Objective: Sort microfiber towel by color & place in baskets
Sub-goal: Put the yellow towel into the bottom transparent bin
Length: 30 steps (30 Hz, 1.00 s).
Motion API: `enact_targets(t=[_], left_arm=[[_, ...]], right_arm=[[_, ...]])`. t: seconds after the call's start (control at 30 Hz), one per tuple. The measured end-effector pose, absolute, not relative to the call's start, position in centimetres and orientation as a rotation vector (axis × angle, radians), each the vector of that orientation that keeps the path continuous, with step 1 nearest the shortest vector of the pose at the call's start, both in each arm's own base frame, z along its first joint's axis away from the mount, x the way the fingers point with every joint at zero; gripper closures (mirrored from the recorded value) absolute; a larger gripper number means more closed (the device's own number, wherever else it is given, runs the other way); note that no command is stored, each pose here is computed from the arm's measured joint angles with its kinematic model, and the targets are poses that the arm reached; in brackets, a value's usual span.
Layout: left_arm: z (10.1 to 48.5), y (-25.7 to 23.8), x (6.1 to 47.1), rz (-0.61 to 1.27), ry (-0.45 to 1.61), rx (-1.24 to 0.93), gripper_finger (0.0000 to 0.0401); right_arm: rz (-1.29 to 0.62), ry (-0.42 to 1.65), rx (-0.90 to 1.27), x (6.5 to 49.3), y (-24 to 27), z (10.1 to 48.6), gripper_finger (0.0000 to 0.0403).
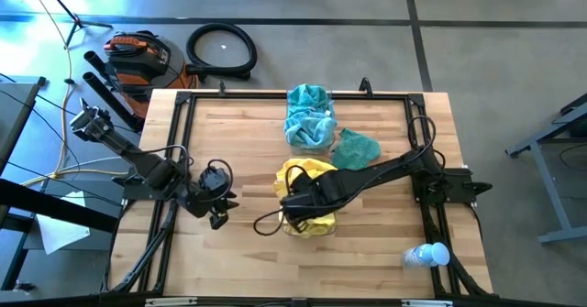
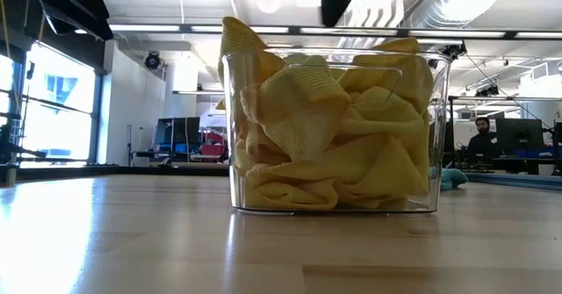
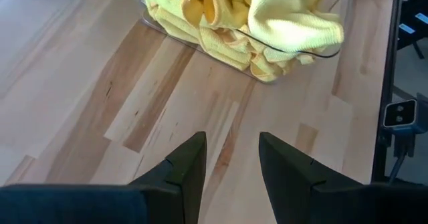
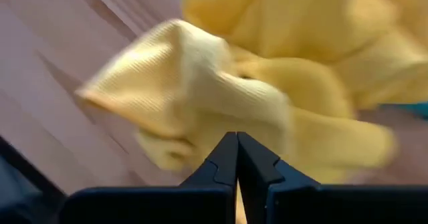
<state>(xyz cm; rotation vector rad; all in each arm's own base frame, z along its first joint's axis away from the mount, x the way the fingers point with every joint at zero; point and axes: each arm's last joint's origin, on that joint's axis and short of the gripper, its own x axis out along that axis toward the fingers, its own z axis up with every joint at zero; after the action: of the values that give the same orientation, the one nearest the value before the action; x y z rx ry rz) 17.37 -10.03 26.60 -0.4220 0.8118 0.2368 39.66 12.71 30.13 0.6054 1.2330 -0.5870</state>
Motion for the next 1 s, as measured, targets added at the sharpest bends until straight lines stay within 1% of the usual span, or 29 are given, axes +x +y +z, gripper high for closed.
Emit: enact_targets(t=[0.13, 0.27, 0.3, 0.4, 0.43, 0.57, 0.7, 0.8, 1.0], left_arm=[[26.6, -9.9, 17.5, 0.245, 0.813, -0.427, 0.0277], [26.5, -9.8, 17.5, 0.251, 0.817, -0.422, 0.0277], [26.5, -9.7, 17.4, 0.257, 0.819, -0.417, 0.0277], [26.5, -9.7, 17.4, 0.263, 0.819, -0.412, 0.0277], [26.5, -9.7, 17.4, 0.265, 0.822, -0.409, 0.0277], [26.5, -9.7, 17.4, 0.269, 0.816, -0.411, 0.0277], [26.5, -9.6, 17.4, 0.314, 0.788, -0.464, 0.0277], [26.5, -9.6, 17.5, 0.339, 0.773, -0.509, 0.0277], [26.6, -9.6, 17.5, 0.357, 0.764, -0.559, 0.0277]], right_arm=[[-0.619, 1.362, 0.418, 38.0, 12.1, 30.8, 0.0403], [-0.470, 1.418, 0.300, 38.1, 11.6, 29.3, 0.0403], [-0.475, 1.449, 0.275, 37.8, 11.3, 28.8, 0.0403], [-0.567, 1.525, 0.169, 36.6, 10.2, 27.4, 0.0403], [-0.561, 1.532, 0.151, 36.4, 10.0, 27.2, 0.0403], [-0.439, 1.547, 0.135, 34.9, 9.5, 26.6, 0.0403], [-0.278, 1.476, 0.151, 34.0, 9.3, 24.5, 0.0403], [-0.195, 1.430, 0.150, 33.7, 9.0, 22.7, 0.0403], [-0.064, 1.408, 0.029, 33.6, 8.6, 20.6, 0.0403]])
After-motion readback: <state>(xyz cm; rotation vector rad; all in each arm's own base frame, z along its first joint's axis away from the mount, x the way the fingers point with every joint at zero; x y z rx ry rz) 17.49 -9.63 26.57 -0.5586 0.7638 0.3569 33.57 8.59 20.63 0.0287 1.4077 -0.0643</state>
